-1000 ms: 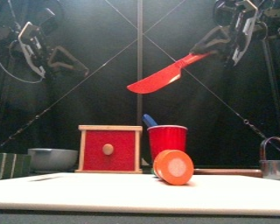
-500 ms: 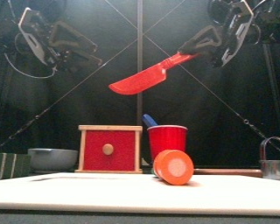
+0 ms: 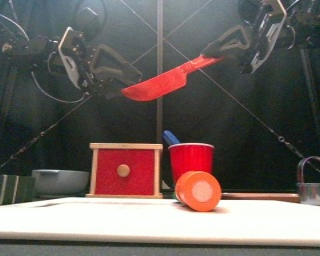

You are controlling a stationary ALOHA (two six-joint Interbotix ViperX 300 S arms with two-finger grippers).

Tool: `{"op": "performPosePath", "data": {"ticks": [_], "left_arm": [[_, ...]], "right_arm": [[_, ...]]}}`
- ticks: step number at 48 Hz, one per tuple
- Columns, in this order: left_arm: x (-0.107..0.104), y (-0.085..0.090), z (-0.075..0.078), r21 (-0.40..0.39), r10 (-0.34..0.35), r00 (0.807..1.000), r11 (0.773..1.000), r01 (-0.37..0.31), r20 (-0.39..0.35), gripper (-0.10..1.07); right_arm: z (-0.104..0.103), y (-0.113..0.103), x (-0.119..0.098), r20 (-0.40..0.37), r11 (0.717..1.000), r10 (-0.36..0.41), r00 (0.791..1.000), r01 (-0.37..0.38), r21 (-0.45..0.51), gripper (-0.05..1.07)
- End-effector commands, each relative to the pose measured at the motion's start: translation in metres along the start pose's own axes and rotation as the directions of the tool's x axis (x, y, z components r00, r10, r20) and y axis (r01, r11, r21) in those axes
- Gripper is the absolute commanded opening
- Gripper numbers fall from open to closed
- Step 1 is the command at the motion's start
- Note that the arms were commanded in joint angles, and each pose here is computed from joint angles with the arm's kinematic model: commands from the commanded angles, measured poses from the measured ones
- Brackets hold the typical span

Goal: Grab knife with other hand

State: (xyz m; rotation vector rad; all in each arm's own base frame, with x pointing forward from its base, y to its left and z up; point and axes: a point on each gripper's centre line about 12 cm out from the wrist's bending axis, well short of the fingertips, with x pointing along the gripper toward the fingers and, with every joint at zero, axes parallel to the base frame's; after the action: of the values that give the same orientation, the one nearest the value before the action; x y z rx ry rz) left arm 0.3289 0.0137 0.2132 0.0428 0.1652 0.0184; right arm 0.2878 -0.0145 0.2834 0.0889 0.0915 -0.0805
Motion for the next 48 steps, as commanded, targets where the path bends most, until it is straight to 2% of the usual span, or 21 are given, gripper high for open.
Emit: {"op": "performPosePath", "data": {"ticks": [1, 9, 21, 30, 41, 48], "left_arm": [[0.005, 0.0, 0.006, 0.008, -0.002, 1.0, 1.0, 0.002, 0.02, 0.59], [0.01, -0.004, 0.002, 0.032, -0.025, 1.0, 0.999, 0.024, 0.005, 0.47], [0.01, 0.001, 0.003, 0.031, -0.012, 1.0, 0.999, 0.012, 0.007, 0.45], [0.01, 0.0, 0.002, 0.038, -0.015, 1.0, 0.999, 0.015, 0.007, 0.5], [0.013, 0.002, -0.003, 0.034, -0.008, 1.0, 0.999, 0.008, -0.01, 0.7], [0.016, 0.003, -0.004, 0.031, -0.008, 1.0, 0.999, 0.008, -0.012, 0.71]], "right_arm": [[0.012, 0.002, 0.001, 0.038, 1.0, 0.006, 0.999, -0.006, 0.0, 0.44], [0.013, 0.002, 0.001, 0.041, 1.0, 0.006, 0.999, -0.006, -0.002, 0.44], [0.012, 0.003, 0.0, 0.039, 1.0, 0.009, 0.999, -0.009, 0.002, 0.44], [0.012, 0.005, 0.001, 0.04, 1.0, 0.016, 0.999, -0.016, -0.001, 0.44], [0.011, 0.008, 0.002, 0.035, 1.0, 0.025, 0.999, -0.025, -0.002, 0.44], [0.01, 0.008, 0.001, 0.033, 1.0, 0.028, 0.999, -0.028, -0.003, 0.44]]}}
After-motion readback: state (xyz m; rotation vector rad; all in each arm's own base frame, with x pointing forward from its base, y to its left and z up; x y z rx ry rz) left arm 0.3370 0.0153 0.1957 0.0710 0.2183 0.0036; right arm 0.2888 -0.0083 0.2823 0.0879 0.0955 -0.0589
